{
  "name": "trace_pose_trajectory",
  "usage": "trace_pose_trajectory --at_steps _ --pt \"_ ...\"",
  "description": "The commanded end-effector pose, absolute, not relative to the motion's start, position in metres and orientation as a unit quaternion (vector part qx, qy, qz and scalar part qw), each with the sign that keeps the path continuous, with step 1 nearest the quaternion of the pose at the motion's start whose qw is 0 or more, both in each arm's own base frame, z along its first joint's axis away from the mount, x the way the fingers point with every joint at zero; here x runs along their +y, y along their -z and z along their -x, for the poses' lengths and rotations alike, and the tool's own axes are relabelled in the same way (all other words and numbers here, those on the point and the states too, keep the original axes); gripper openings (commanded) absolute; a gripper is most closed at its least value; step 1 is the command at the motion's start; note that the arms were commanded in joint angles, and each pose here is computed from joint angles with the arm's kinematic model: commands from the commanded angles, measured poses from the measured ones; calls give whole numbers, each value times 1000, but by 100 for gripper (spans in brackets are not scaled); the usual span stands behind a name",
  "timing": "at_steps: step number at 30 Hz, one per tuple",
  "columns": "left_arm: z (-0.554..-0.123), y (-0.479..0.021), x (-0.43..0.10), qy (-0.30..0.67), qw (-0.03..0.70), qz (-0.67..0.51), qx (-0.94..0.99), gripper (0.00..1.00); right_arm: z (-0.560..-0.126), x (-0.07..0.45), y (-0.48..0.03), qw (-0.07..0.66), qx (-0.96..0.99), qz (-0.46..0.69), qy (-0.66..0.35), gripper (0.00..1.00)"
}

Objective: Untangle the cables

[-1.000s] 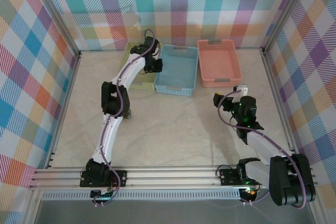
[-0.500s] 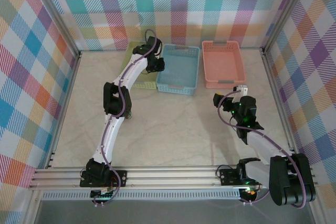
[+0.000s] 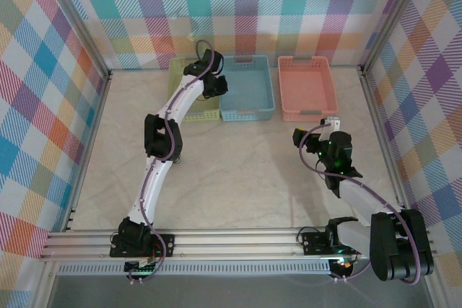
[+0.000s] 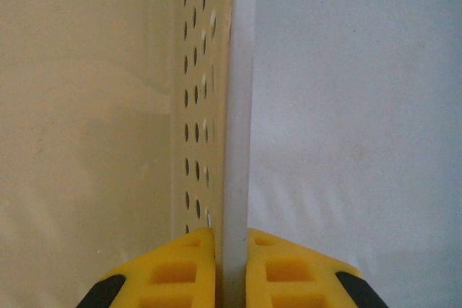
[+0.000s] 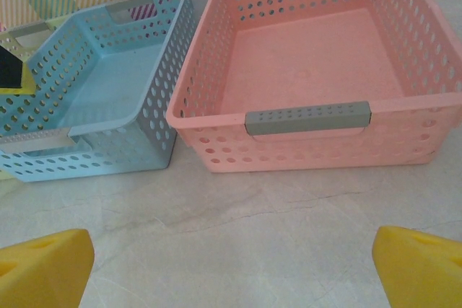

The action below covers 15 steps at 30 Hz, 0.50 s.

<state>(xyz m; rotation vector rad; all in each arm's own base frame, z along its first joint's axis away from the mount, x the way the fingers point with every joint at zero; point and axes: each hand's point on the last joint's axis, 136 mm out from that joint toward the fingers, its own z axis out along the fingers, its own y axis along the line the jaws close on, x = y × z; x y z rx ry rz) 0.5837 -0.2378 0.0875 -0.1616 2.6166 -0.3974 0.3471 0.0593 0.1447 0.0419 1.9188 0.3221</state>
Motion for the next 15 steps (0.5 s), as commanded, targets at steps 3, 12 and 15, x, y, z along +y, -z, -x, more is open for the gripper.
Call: trace_pose_trajectory --at_steps 3,12,15 --pt "-582 -64 -258 174 224 27 959 18 -354 64 -160 573 806 -15 -146 99" --pt "-578 -108 -254 164 251 4 954 59 -354 64 -159 572 807 -14 -147 99" --pt "-574 -154 -248 157 285 -4 946 66 -354 63 -160 572 807 -16 -146 99"
